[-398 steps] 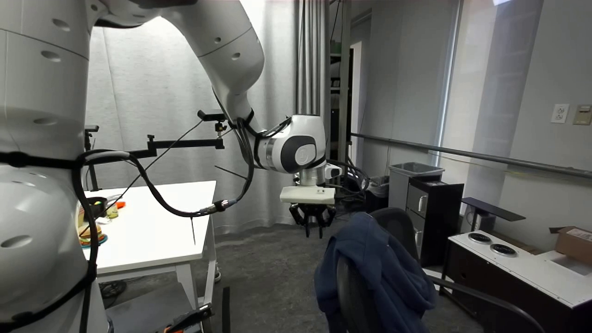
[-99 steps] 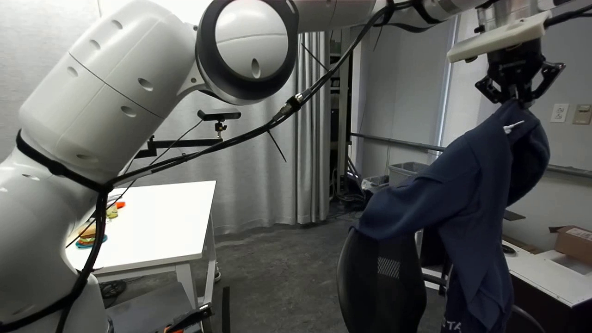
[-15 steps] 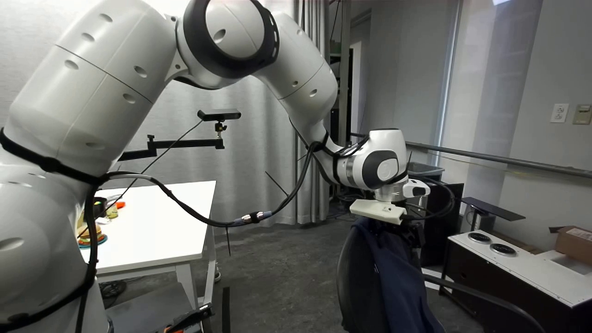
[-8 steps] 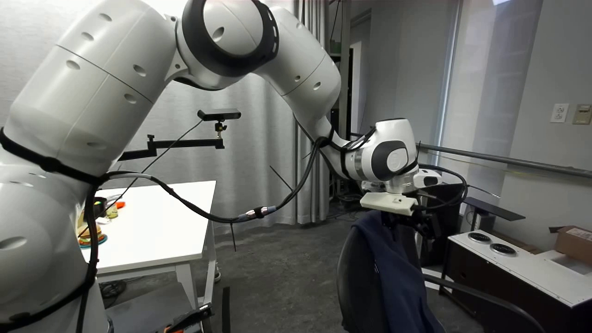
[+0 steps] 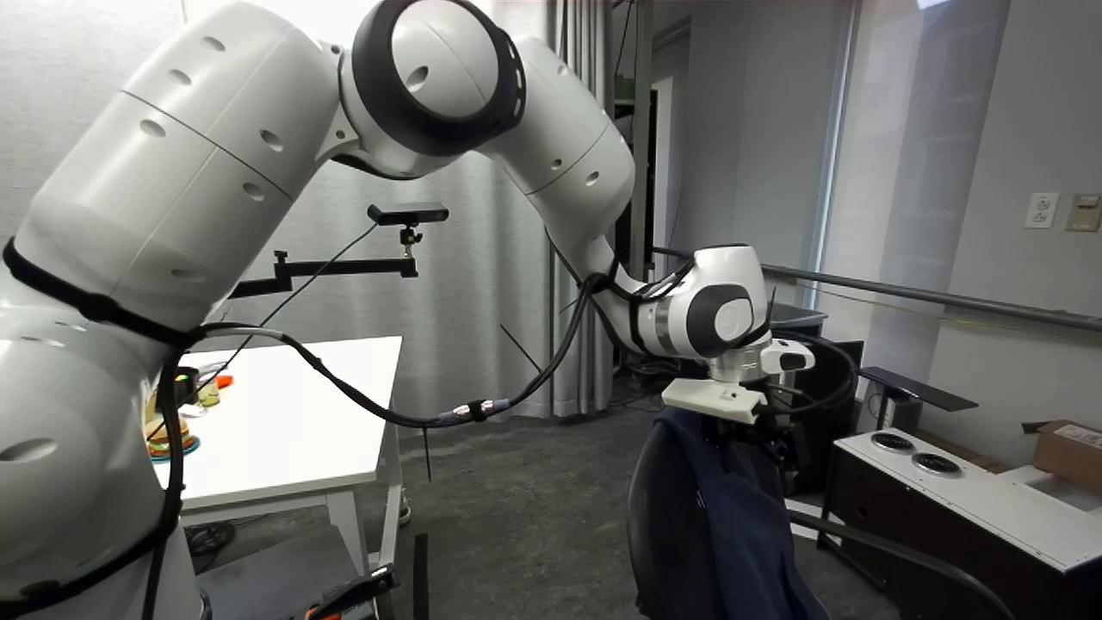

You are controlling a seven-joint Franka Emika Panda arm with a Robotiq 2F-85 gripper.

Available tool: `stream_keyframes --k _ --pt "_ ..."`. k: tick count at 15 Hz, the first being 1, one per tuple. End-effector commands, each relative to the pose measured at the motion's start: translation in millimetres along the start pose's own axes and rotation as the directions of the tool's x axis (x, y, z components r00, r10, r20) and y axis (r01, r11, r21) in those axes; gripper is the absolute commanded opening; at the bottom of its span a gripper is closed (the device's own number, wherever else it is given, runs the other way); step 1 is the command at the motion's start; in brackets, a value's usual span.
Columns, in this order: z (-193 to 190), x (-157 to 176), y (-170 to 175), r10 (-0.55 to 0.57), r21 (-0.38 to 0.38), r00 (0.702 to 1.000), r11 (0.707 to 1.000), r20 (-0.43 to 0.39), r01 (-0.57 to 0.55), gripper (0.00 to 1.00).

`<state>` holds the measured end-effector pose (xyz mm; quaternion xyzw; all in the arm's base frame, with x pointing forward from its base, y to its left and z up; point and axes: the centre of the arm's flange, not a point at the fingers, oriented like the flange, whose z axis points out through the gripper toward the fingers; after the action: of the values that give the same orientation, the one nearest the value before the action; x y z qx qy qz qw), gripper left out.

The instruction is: Put the hoodie on the seat of the chair

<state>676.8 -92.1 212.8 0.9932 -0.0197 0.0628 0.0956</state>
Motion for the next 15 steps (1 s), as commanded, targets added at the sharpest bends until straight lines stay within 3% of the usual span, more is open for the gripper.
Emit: stream_keyframes --k 1,7,10,15 --pt "9.4 -5.5 -19.1 -0.002 -0.009 1.0 1.0 0.007 0.002 1.0" --pt "11.3 -2.5 -24.4 -0.01 -0.01 1.0 1.0 0.004 0.01 1.0" --pt "10.4 4.3 -20.7 0.027 -0.053 0.998 0.998 -0.061 -0.03 1.0" --pt "7.0 10.3 -31.7 0.061 -0.06 0.991 0.996 -0.12 -0.068 1.0"
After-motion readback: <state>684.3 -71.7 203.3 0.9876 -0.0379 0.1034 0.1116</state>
